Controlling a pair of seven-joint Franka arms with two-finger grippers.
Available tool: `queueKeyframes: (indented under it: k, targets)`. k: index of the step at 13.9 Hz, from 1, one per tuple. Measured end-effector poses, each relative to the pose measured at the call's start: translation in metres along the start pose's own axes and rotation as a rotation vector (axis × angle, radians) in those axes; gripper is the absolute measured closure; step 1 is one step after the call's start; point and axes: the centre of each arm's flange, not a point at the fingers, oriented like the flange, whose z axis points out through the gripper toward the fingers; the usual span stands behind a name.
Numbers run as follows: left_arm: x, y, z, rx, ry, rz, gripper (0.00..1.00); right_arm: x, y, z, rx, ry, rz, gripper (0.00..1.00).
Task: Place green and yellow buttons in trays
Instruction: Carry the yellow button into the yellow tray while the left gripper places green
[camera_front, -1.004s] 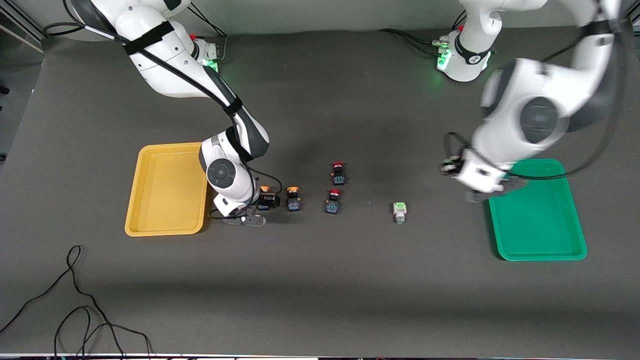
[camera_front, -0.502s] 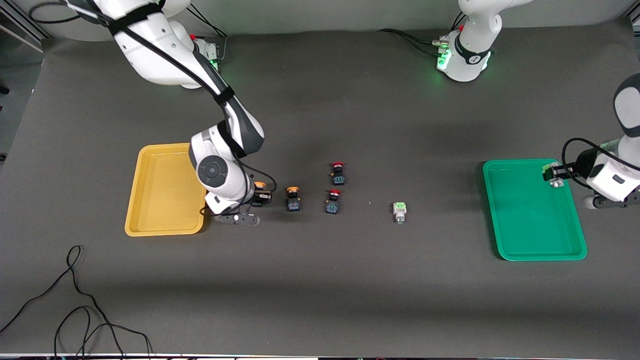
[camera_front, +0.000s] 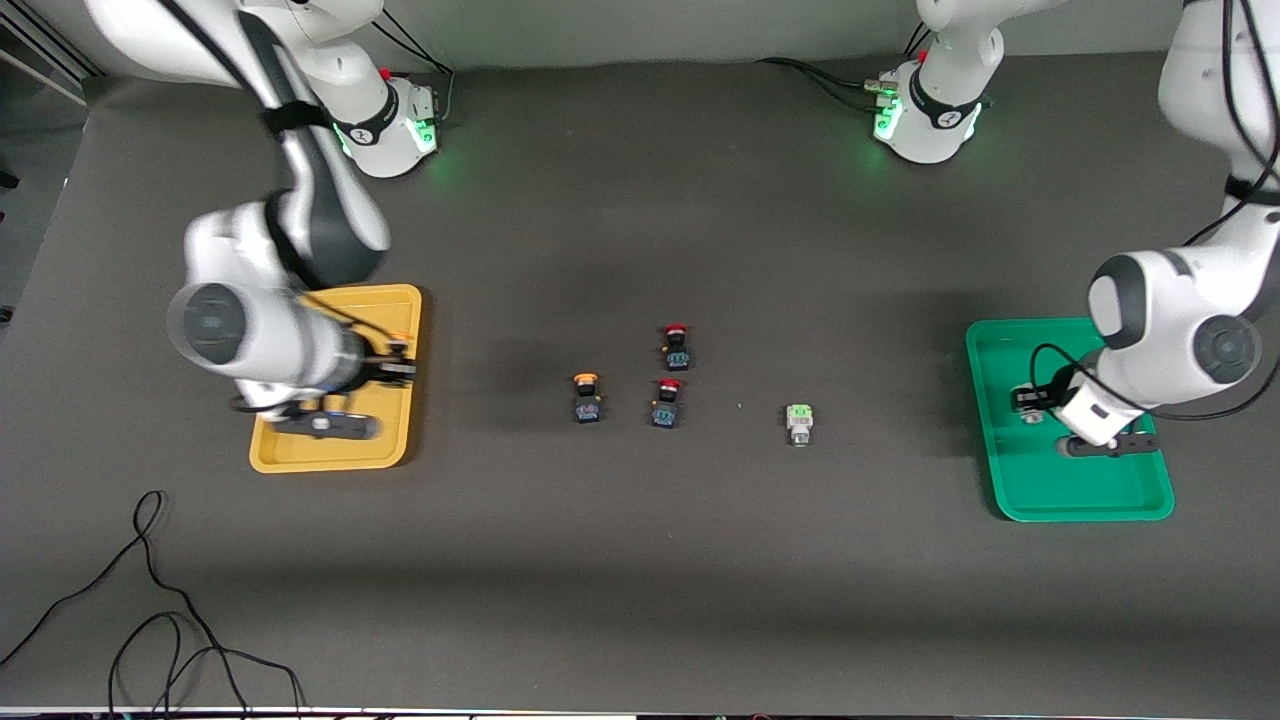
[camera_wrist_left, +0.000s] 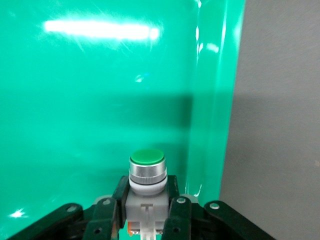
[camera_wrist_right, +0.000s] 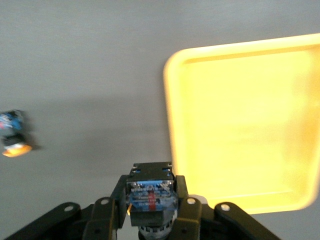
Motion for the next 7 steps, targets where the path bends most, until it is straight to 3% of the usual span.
queueKeyframes:
  k: [1, 3, 5, 7]
  targets:
    - [0.001, -0.001, 0.002, 0.0, -0.001, -0.001, 0.62, 0.002, 0.03, 0.003, -0.001, -0.016, -0.025, 0.59]
    - [0.005, -0.003, -0.008, 0.008, 0.018, 0.002, 0.41, 0.002, 0.07, 0.027, -0.003, -0.045, -0.051, 0.59]
    - [0.012, -0.006, -0.037, 0.019, 0.016, 0.001, 0.19, 0.0, 0.084, 0.061, -0.008, -0.037, -0.071, 0.59]
    - [0.022, -0.008, -0.094, 0.031, -0.028, -0.004, 0.01, -0.003, 0.087, 0.095, -0.017, -0.008, -0.092, 0.59]
